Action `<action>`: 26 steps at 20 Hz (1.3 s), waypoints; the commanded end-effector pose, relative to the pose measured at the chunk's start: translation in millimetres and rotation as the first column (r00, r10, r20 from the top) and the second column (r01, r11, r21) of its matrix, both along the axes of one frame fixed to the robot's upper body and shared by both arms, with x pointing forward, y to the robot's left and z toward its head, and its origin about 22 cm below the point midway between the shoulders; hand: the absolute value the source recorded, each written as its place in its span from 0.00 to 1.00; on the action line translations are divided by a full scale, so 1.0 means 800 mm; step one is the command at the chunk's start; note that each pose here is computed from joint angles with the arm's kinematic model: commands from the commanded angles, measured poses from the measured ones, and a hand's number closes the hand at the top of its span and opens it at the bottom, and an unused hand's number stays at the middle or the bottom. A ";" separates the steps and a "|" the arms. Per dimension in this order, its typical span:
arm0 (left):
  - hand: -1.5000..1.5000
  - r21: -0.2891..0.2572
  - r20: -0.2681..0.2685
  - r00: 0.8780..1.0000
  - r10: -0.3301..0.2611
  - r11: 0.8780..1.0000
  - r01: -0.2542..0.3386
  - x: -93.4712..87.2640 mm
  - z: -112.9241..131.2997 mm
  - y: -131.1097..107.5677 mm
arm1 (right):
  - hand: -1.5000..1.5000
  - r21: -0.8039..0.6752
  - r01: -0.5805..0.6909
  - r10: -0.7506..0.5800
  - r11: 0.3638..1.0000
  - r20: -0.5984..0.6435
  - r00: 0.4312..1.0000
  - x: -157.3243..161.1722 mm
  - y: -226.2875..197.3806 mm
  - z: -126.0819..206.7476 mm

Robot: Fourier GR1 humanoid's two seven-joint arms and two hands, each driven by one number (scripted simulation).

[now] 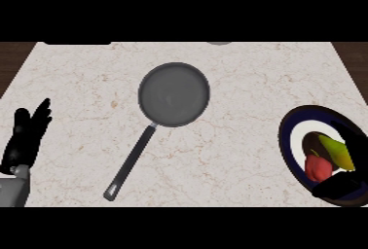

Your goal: Pick the bell pepper from the plate and place it in the pan

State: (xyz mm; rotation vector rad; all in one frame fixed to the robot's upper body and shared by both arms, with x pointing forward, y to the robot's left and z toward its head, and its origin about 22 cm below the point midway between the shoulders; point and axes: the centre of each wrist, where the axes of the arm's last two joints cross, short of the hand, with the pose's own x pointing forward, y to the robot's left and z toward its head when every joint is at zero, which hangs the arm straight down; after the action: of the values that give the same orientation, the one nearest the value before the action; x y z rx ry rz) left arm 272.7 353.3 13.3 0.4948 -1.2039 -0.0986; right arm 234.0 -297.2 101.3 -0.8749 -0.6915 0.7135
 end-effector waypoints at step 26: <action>0.50 0.002 0.000 1.000 -0.004 1.000 0.004 -0.013 0.007 0.017 | 0.00 -0.018 0.023 -0.025 1.000 -0.121 0.992 0.019 -0.028 -0.091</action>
State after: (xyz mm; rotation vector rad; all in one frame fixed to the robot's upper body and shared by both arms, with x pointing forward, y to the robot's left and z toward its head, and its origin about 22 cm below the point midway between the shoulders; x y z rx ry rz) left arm 261.8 355.3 12.6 0.4920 -1.2030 -0.0979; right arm 246.4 -305.0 50.1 -0.8489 -0.5993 0.7386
